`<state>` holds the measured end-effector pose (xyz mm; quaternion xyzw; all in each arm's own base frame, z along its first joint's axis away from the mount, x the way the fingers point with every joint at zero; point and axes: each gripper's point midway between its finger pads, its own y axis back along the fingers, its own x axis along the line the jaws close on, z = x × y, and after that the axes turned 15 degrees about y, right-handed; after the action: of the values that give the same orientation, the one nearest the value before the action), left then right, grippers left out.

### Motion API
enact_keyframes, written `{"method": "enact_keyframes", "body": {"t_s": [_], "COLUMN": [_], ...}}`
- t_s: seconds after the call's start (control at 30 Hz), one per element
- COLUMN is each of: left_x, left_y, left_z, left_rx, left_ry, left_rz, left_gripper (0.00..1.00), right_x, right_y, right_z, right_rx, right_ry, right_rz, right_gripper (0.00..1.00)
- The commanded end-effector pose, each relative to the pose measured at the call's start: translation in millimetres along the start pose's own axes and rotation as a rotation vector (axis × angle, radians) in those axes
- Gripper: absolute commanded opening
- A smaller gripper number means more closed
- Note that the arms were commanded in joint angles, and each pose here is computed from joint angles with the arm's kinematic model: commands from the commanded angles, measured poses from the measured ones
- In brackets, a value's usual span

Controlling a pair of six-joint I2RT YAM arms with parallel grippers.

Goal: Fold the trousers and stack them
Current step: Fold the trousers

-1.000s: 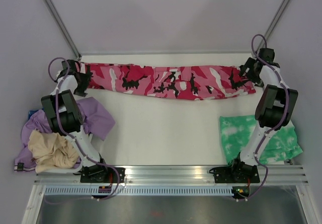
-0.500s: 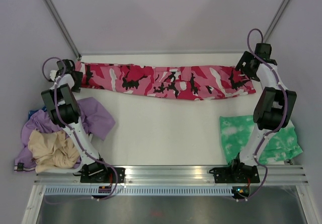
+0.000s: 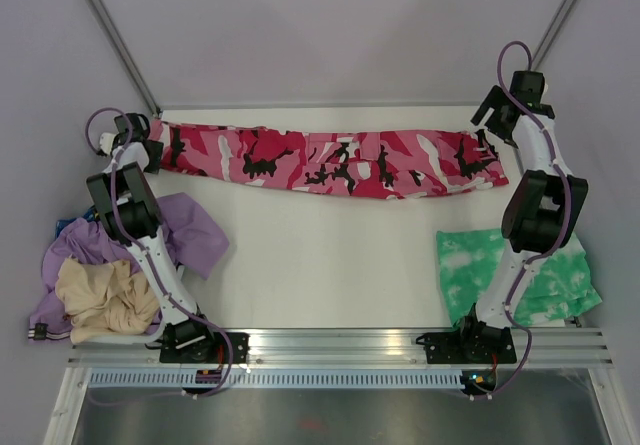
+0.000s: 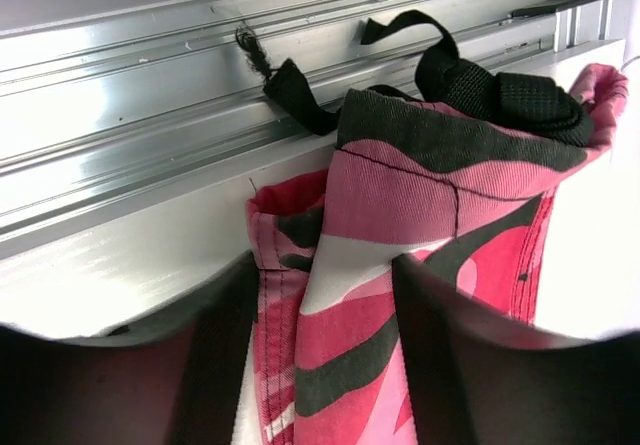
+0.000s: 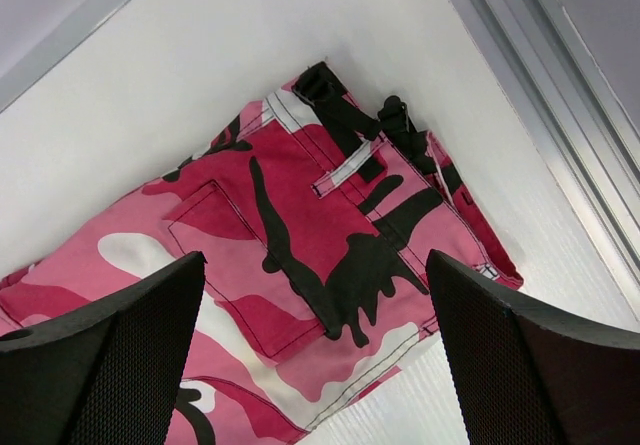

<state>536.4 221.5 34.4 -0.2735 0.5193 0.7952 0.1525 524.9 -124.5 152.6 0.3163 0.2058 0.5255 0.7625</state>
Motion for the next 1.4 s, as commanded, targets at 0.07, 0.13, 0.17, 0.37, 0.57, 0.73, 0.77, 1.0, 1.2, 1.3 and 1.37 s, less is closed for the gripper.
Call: {"method": "enact_keyframes", "body": {"t_s": [0.07, 0.13, 0.17, 0.37, 0.57, 0.73, 0.77, 1.0, 1.2, 1.3, 1.37], "left_x": [14.5, 9.7, 4.5, -57.2, -119.8, -148.2, -155.2, -168.9, -151.0, -128.2, -109.2], "left_y": [-17.0, -16.3, -13.3, 31.1, 114.8, 171.1, 185.5, 231.9, 269.5, 285.5, 300.1], "left_z": [4.7, 4.1, 5.0, 15.5, 10.3, -13.8, -30.7, -134.1, -241.5, -294.1, -332.7], "left_rx": [0.005, 0.013, 0.016, -0.036, -0.086, -0.177, -0.188, -0.207, -0.14, -0.045, 0.036], "left_ry": [-0.046, -0.057, -0.088, -0.253, -0.437, -0.604, -0.679, -0.963, -1.171, -1.21, -1.218], "left_rz": [0.044, 0.024, 0.0, -0.263, -0.477, -0.553, -0.577, -0.686, -0.786, -0.825, -0.86], "left_gripper": [0.37, 0.15, 0.07, 0.02, 0.02, 0.02, 0.02, 0.02, 0.02, 0.02, 0.02], "right_x": [1.7, 6.2, 9.1, 53.3, 114.4, 129.1, 127.9, 119.5, 89.7, 74.7, 67.3], "right_y": [-1.4, 0.0, 0.2, 5.8, 20.1, 33.2, 34.1, 44.5, 42.7, 44.8, 43.6], "right_z": [4.4, 5.7, 7.5, 15.1, 6.7, -7.5, -9.4, -5.5, -8.1, -7.6, -13.4], "right_rx": [0.015, 0.011, 0.004, -0.042, -0.083, -0.087, -0.084, -0.094, -0.055, -0.049, -0.046], "right_ry": [-0.004, 0.001, 0.004, 0.063, 0.071, 0.093, 0.107, 0.138, 0.046, -0.046, -0.074], "right_rz": [-0.024, -0.016, -0.007, 0.124, 0.334, 0.383, 0.381, 0.351, 0.268, 0.296, 0.293], "right_gripper": [0.98, 0.98, 0.98, 0.98, 0.97, 0.98, 0.98, 0.98, 0.98, 0.98, 0.98]}}
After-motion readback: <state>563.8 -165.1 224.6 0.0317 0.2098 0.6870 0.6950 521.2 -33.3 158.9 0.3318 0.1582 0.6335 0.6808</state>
